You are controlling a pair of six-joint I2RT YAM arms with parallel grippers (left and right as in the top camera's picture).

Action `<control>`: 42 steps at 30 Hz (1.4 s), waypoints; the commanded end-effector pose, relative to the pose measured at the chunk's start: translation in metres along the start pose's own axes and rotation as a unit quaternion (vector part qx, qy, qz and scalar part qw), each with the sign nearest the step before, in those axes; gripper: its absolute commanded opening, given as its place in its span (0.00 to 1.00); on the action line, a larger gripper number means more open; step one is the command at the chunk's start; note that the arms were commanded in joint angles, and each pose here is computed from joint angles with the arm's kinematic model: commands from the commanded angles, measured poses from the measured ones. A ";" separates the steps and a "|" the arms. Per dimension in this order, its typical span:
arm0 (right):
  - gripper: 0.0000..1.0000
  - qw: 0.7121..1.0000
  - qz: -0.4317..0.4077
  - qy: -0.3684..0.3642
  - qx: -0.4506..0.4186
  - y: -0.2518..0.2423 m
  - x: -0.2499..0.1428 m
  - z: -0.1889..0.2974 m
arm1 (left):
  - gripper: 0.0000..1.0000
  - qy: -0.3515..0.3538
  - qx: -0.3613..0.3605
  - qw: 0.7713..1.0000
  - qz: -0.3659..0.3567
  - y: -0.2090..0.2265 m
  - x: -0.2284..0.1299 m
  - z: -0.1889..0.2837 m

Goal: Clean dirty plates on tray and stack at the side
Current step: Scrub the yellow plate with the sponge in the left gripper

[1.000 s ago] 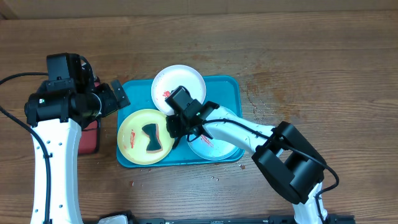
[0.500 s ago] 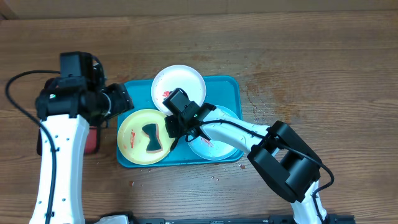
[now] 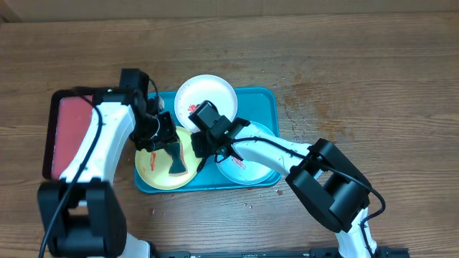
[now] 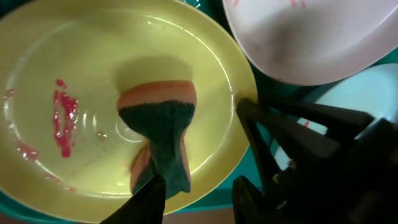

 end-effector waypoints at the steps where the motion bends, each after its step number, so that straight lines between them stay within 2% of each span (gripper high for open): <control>1: 0.19 1.000 -0.006 -0.005 -0.005 -0.006 0.008 -0.003 | 0.39 0.039 -0.011 0.999 -0.028 -0.002 -0.006 -0.019; 7: 0.19 1.000 -0.015 0.002 0.006 -0.011 0.009 -0.001 | 0.45 0.063 0.036 0.997 -0.018 0.016 -0.007 -0.034; 8: 0.19 1.000 -0.016 0.004 0.010 -0.011 0.009 -0.001 | 0.47 0.063 0.047 0.997 -0.018 0.019 -0.007 -0.035; 11: 0.19 1.000 -0.018 0.011 0.022 -0.008 0.008 -0.001 | 0.66 0.063 0.058 0.996 -0.017 0.022 -0.007 -0.034; 13: 0.20 1.000 -0.018 0.012 0.021 -0.008 0.007 -0.001 | 0.71 0.063 0.057 0.996 -0.018 0.022 -0.007 -0.034; 18: 0.24 0.999 -0.017 0.021 0.024 -0.006 0.003 -0.001 | 0.70 0.075 0.035 0.996 -0.020 0.013 -0.013 -0.039; 22: 0.24 0.999 -0.013 0.031 0.035 0.001 -0.002 -0.002 | 0.66 0.080 0.037 0.996 -0.026 0.011 -0.018 -0.042; 26: 0.18 0.999 -0.010 0.032 0.035 0.004 -0.004 -0.002 | 0.61 0.081 0.039 0.996 -0.018 0.011 -0.018 -0.044; 32: 0.10 0.999 -0.009 0.024 0.028 0.002 -0.002 -0.002 | 0.58 0.076 0.041 0.996 -0.011 0.011 -0.018 -0.049; 37: 0.10 0.999 -0.009 0.025 0.027 0.002 -0.002 -0.002 | 0.53 0.076 0.043 0.996 0.003 0.019 -0.024 -0.063; 38: 0.10 0.999 -0.009 0.025 0.027 0.002 -0.002 -0.002 | 0.50 0.073 0.042 0.996 0.002 0.020 -0.024 -0.066; 40: 0.10 0.999 -0.009 0.025 0.027 0.002 -0.002 -0.002 | 0.33 0.067 0.039 0.997 0.000 0.021 -0.023 -0.071; 42: 0.10 0.999 -0.009 0.024 0.028 0.002 -0.002 -0.002 | 0.27 0.060 0.037 0.997 -0.002 0.021 -0.021 -0.073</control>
Point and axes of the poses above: each gripper's point midway between its finger pads, its own z axis back along the fingers, its own y axis along the line the jaws close on, x = y × z, the point moved 2 cm from there along z, back along the fingers, and after that the axes turned 2 degrees about z, right-handed, at the moved point
